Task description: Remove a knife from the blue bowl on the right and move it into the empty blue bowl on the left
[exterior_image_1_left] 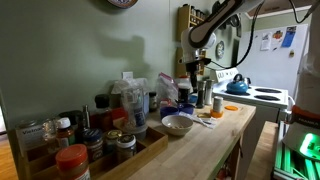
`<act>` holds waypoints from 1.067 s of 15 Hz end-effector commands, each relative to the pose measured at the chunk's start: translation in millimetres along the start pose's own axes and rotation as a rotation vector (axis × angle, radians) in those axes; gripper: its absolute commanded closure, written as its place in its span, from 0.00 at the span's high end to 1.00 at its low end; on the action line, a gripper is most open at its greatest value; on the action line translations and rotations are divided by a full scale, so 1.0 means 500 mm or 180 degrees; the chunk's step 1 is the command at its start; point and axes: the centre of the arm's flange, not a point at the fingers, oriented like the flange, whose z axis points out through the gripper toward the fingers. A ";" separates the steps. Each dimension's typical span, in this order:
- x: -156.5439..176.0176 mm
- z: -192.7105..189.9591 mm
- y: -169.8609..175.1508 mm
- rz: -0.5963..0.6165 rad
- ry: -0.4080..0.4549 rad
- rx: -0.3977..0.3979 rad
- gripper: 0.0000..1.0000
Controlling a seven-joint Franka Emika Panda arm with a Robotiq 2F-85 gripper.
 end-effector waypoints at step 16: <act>0.164 0.011 -0.139 -0.1270 -0.0006 -0.0101 0.03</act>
